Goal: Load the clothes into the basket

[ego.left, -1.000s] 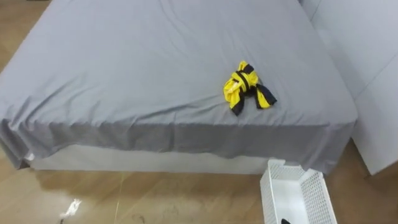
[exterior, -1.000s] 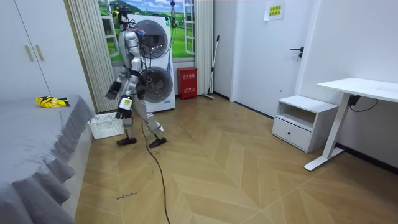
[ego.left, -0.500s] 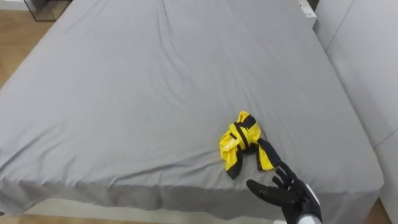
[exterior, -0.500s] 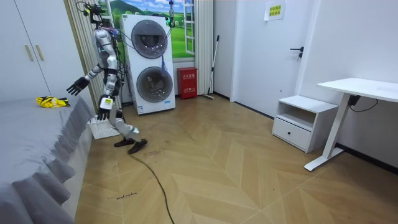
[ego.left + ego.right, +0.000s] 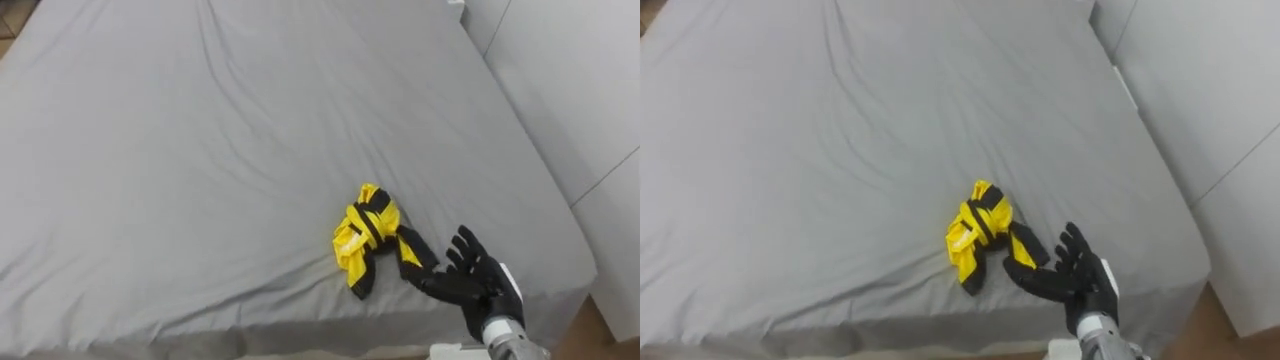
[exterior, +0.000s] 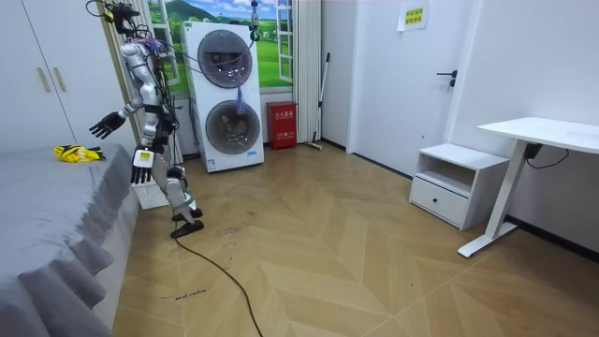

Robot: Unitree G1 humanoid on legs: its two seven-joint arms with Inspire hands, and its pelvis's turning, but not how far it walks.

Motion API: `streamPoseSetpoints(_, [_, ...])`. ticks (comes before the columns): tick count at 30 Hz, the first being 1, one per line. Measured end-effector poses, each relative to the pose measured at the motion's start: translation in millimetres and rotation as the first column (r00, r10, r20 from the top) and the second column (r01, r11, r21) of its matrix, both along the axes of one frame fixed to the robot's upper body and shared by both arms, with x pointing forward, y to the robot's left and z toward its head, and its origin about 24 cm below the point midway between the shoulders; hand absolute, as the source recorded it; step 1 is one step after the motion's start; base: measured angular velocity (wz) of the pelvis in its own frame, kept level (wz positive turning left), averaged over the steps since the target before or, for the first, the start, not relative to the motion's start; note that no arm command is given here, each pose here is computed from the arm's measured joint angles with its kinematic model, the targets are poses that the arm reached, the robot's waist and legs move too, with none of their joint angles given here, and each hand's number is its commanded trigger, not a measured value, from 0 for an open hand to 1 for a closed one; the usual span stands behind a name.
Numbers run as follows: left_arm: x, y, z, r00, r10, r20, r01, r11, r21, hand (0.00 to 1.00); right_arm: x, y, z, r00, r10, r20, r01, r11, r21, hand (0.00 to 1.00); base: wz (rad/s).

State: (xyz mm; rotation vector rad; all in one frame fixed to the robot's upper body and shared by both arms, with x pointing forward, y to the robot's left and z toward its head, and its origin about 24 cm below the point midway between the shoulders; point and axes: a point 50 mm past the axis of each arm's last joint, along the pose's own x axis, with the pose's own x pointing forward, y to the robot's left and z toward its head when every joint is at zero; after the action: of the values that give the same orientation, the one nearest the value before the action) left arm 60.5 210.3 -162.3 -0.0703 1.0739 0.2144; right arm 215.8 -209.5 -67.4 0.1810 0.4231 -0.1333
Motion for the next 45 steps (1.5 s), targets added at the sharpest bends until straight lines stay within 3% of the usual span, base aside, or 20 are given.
streamPoseSetpoints(6, [11.2, 0.2, -0.8, 1.0, -0.022, -0.009, 0.022, 1.0, -0.008, 0.0, 10.9, 7.8, -5.1, 0.997, 0.068, -0.038, -0.07, 0.997, -0.046, 0.0, 0.09])
streamPoseSetpoints(14, [24.2, -0.7, 0.1, 0.999, -0.052, 0.001, 0.052, 0.998, -0.018, 0.0, 27.1, -0.5, -10.5, 0.99, 0.081, -0.118, -0.097, 0.986, -0.138, 0.0, 0.09])
streamPoseSetpoints(20, [31.1, 0.9, 1.4, 0.999, -0.045, 0.013, 0.045, 0.999, -0.021, 0.0, 47.3, -14.3, 2.4, 0.995, -0.049, -0.09, 0.031, 0.981, -0.192, 0.0, 0.16])
streamPoseSetpoints(30, [38.3, 2.2, 3.5, 0.999, -0.033, 0.031, 0.034, 0.999, -0.029, 0.0, 76.9, -67.8, 37.2, 0.95, -0.309, -0.048, 0.283, 0.916, -0.285, 0.0, 0.05])
streamPoseSetpoints(45, [51.8, 1.2, 6.6, 0.995, -0.083, 0.046, 0.084, 0.996, -0.02, 0.0, 95.8, -74.1, 62.3, 0.924, -0.381, 0.024, 0.371, 0.88, -0.297, 0.0, 0.0])
